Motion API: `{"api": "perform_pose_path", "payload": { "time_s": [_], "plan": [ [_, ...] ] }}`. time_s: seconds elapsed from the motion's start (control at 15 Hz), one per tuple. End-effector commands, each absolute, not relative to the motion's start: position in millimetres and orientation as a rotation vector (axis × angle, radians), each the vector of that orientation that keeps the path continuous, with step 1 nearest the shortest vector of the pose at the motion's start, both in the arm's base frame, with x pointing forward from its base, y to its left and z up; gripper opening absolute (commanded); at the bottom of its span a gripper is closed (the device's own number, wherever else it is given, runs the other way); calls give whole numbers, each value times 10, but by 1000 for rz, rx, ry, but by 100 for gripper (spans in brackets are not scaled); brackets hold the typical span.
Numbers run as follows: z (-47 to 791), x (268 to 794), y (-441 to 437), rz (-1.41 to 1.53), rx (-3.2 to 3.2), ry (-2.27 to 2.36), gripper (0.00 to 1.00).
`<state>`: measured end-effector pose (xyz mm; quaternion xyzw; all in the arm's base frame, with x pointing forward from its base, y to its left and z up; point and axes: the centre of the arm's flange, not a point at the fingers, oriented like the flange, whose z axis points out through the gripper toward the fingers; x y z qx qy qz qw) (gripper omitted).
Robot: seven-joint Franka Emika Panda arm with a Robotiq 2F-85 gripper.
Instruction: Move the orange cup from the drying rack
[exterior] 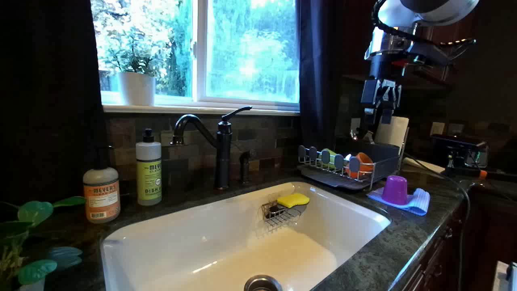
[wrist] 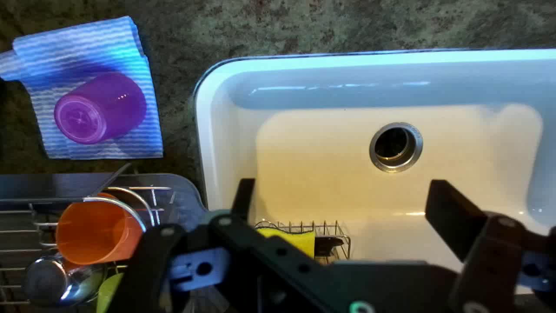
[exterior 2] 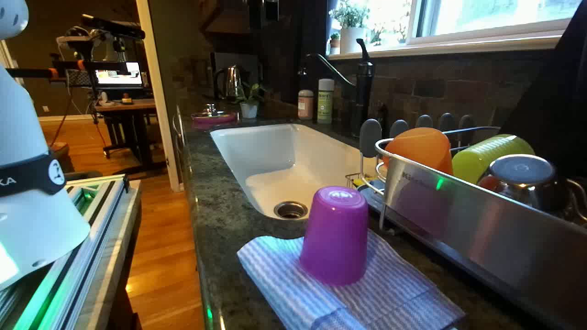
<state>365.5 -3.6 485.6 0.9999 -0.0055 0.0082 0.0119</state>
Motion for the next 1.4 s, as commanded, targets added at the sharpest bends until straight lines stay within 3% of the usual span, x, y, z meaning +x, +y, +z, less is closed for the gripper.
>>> {"api": "perform_pose_path", "payload": {
  "time_s": [0.0, 0.67, 1.33],
  "plan": [
    [4856, 3655, -36, 26, 3118, -17, 100],
    [4849, 3641, -62, 28, 3119, -23, 100],
    [4332, 2714, -1743, -44, 3183, -482, 100]
  ]
}}
